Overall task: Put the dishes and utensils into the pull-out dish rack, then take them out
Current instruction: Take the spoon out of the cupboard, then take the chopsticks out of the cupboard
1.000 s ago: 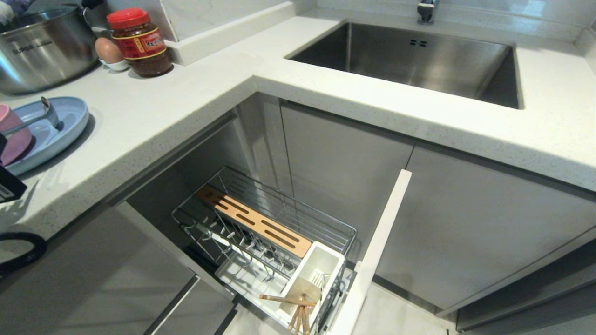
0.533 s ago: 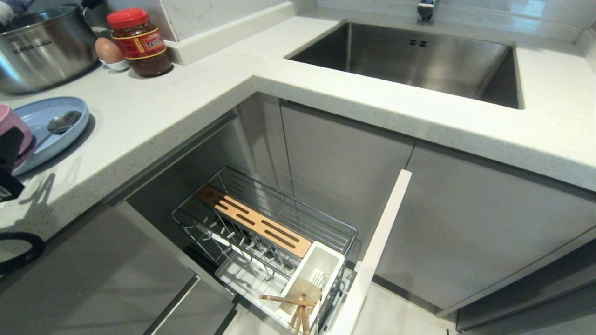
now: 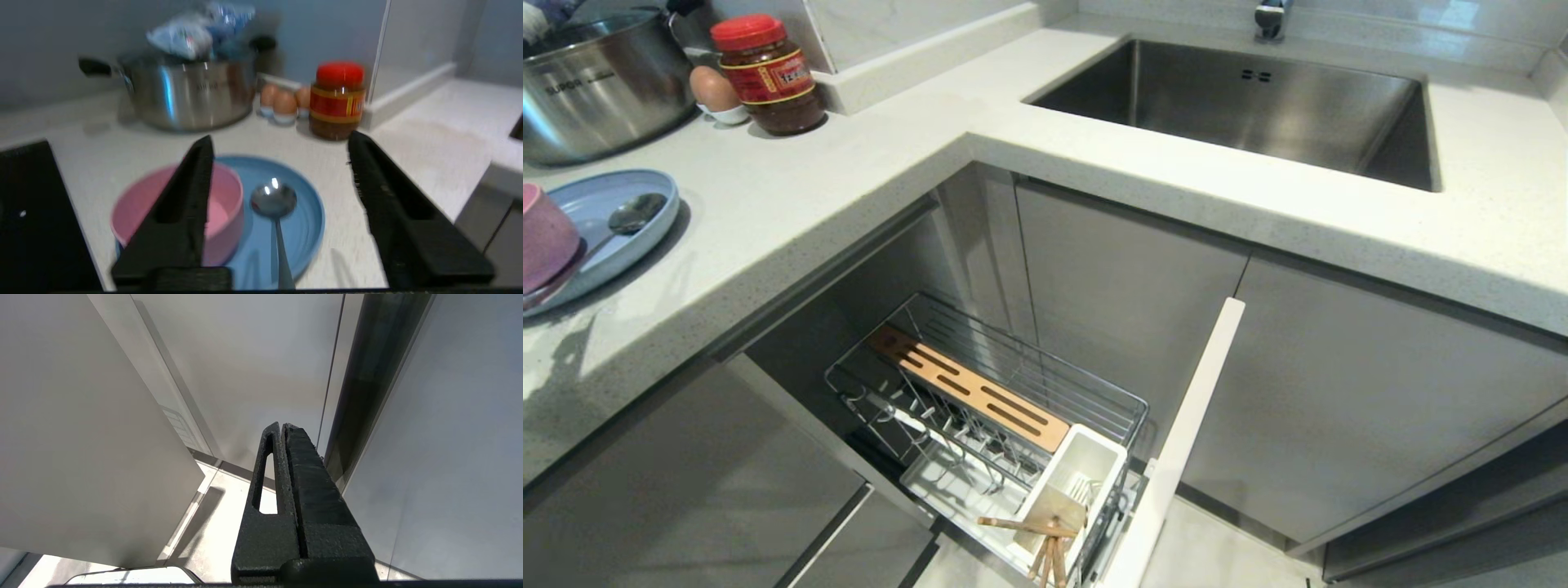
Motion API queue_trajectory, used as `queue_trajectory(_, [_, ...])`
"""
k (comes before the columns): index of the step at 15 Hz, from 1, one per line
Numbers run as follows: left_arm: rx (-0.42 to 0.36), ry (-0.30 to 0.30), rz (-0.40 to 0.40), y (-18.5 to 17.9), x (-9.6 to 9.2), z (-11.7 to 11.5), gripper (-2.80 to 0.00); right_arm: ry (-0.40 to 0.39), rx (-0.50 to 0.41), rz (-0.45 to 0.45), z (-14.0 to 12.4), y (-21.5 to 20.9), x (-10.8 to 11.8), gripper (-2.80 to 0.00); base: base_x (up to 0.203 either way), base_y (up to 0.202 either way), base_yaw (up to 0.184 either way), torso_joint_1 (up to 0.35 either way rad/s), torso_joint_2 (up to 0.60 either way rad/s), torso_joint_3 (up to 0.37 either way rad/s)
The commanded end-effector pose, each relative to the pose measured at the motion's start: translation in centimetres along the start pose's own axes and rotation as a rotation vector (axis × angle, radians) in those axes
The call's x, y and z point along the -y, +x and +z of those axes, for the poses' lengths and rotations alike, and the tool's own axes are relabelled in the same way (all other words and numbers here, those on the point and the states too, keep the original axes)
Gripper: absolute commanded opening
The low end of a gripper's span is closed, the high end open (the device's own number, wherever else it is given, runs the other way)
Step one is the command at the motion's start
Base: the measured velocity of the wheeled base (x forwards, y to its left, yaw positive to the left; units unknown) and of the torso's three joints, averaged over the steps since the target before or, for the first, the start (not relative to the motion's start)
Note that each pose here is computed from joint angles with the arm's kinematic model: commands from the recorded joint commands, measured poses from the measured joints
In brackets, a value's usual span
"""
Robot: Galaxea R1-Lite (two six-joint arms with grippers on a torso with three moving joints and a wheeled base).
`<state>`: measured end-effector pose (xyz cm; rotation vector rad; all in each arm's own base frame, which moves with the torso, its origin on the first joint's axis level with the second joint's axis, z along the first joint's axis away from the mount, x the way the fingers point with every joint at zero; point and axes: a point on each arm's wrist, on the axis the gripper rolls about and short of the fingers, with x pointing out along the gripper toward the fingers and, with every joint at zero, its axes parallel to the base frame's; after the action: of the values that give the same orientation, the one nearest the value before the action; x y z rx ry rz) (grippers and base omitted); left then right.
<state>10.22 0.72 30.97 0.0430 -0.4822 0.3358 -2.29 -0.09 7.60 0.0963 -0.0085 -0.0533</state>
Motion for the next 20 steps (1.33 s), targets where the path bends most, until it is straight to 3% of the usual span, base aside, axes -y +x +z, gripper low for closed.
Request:
queue_trajectory(1, [0.070, -0.019, 0.017, 0.2, -0.3, 3.1, -2.80, 0.001, 0.005, 0.000, 0.0, 0.0, 0.0, -2.80, 0.000, 0.000, 0.000, 0.000, 0.00, 0.000])
queue_trajectory(6, [0.171, -0.058, 0.040, 1.6, -0.7, 9.5, -2.80, 0.001, 0.004, 0.000, 0.0, 0.0, 0.0, -2.80, 0.000, 0.000, 0.000, 0.000, 0.00, 0.000])
queue_trajectory(8, [0.137, -0.108, 0.033, 3.1, -0.3, 10.6, -2.80, 0.001, 0.004, 0.000, 0.0, 0.0, 0.0, -2.80, 0.000, 0.000, 0.000, 0.000, 0.00, 0.000])
queue_trajectory(11, [0.001, -0.273, 0.009, 5.8, 0.9, 10.9, -2.80, 0.001, 0.004, 0.000, 0.0, 0.0, 0.0, -2.80, 0.000, 0.000, 0.000, 0.000, 0.00, 0.000])
queue_trajectory(13, [-0.156, -0.409, -0.006, 8.0, 2.5, 8.9, -2.80, 0.001, 0.004, 0.000, 0.0, 0.0, 0.0, -2.80, 0.000, 0.000, 0.000, 0.000, 0.00, 0.000])
queue_trajectory(16, [-0.331, -0.476, -0.125, 9.5, 5.4, 6.7, -2.80, 0.001, 0.005, 0.000, 0.0, 0.0, 0.0, -2.80, 0.000, 0.000, 0.000, 0.000, 0.00, 0.000])
queue_trajectory(20, [-0.610, -0.488, -0.285, 9.6, 11.3, 3.1, -2.80, 0.001, 0.005, 0.000, 0.0, 0.0, 0.0, -2.80, 0.000, 0.000, 0.000, 0.000, 0.00, 0.000])
